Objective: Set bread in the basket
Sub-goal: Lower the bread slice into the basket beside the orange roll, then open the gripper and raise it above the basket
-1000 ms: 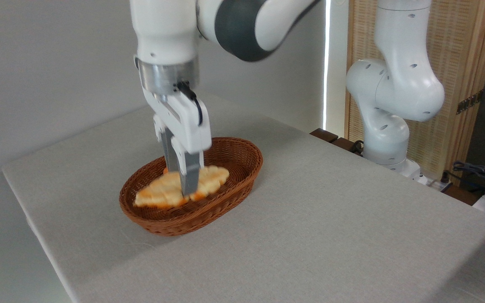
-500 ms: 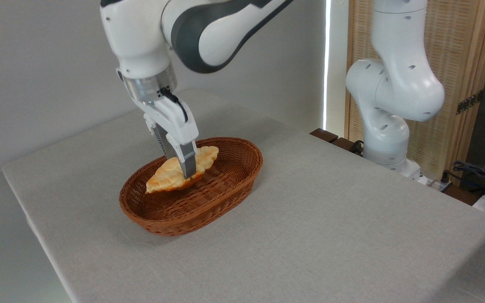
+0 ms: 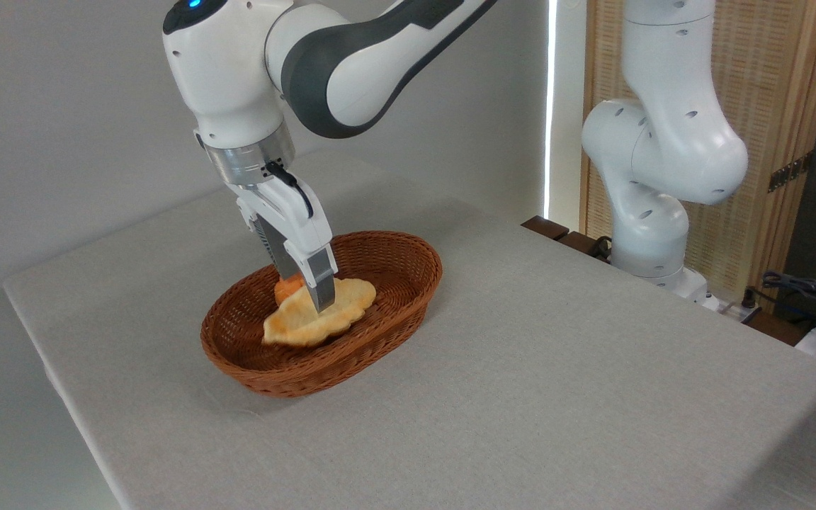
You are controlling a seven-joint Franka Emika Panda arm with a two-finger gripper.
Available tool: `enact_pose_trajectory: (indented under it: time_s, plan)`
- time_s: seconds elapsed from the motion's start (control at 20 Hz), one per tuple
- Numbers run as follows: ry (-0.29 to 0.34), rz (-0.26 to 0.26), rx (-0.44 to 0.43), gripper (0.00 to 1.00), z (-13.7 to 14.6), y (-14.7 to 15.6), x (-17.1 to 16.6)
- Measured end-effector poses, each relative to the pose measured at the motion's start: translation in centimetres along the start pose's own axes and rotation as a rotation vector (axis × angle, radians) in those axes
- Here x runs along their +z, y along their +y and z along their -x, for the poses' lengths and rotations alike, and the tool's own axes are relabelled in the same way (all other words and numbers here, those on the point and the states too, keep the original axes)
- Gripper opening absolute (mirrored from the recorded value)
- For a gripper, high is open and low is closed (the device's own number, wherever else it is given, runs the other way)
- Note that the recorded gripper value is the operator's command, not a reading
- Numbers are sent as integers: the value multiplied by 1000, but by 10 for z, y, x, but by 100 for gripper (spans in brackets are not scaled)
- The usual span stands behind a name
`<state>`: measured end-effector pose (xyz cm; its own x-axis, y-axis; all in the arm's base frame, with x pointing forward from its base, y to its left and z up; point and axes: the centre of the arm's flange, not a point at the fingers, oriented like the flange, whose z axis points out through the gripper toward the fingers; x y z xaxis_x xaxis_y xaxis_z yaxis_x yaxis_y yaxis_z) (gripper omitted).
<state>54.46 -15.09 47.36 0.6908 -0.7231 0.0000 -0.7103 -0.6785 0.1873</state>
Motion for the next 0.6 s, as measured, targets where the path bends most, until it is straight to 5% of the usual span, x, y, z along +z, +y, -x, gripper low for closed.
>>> enact_pose_trajectory:
  time_s: [0.25,0.45,0.6]
  plan:
    - [33,-25,-8,100,4,-3,-21]
    - [55,-154,-26,100,23,-24,-71]
    - [54,-188,-53,100,38,-37,-83]
